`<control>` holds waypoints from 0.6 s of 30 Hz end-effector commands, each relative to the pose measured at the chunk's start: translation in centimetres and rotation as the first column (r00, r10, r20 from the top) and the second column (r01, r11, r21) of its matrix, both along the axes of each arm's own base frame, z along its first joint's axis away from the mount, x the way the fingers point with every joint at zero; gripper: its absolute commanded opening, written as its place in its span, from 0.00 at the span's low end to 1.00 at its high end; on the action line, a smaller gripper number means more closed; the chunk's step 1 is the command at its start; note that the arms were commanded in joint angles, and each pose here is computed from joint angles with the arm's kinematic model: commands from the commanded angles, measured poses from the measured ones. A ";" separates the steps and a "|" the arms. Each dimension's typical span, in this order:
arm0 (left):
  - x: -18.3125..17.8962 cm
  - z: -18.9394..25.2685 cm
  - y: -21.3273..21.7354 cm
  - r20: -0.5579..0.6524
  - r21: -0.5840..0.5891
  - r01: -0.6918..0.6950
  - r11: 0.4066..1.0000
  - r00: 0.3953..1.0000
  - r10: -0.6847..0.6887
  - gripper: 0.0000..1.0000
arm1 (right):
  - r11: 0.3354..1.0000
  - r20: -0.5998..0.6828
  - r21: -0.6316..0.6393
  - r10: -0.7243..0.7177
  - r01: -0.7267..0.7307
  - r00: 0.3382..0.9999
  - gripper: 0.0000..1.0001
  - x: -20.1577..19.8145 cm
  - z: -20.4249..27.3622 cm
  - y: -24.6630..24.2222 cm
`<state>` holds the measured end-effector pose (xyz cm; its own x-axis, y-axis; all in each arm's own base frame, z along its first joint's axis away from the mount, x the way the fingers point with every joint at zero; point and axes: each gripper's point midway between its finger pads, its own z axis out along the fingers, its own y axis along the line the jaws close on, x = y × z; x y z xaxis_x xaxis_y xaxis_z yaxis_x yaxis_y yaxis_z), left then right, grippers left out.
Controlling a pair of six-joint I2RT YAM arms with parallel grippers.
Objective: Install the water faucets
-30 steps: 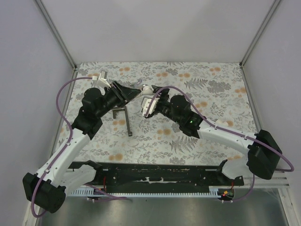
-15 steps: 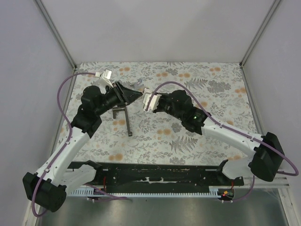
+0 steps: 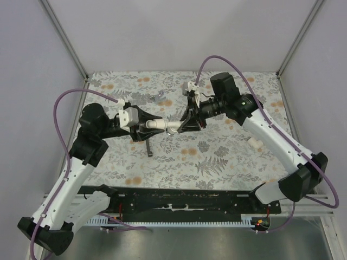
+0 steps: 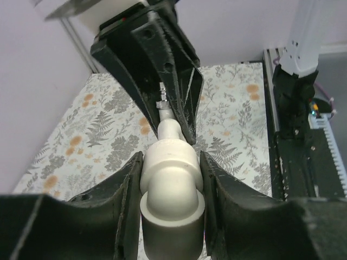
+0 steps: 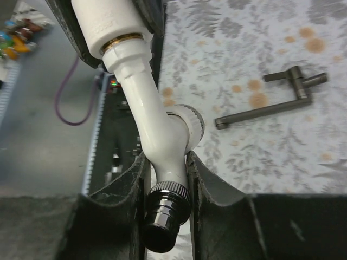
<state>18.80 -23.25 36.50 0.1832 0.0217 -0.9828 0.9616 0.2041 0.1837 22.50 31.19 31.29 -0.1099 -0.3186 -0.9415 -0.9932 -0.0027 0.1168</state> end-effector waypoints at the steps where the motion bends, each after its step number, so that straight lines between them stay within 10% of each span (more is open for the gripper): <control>1: -5.6 -2.2 0.0 0.033 0.098 0.314 0.944 0.947 -0.318 0.02 | 1.000 -0.347 0.031 0.008 0.003 0.938 0.09 0.4 1.1 -1.5; 12: -1.3 -1.9 0.1 -0.109 -0.006 0.018 1.000 0.994 -0.019 0.02 | 0.956 -0.057 -0.062 -0.291 0.287 0.955 0.64 4.5 1.8 -4.2; 18: 5.0 0.3 0.6 -0.551 -0.163 -0.370 0.915 0.803 0.226 0.02 | 0.923 0.199 0.068 -0.385 0.379 0.901 0.98 5.8 3.3 -5.5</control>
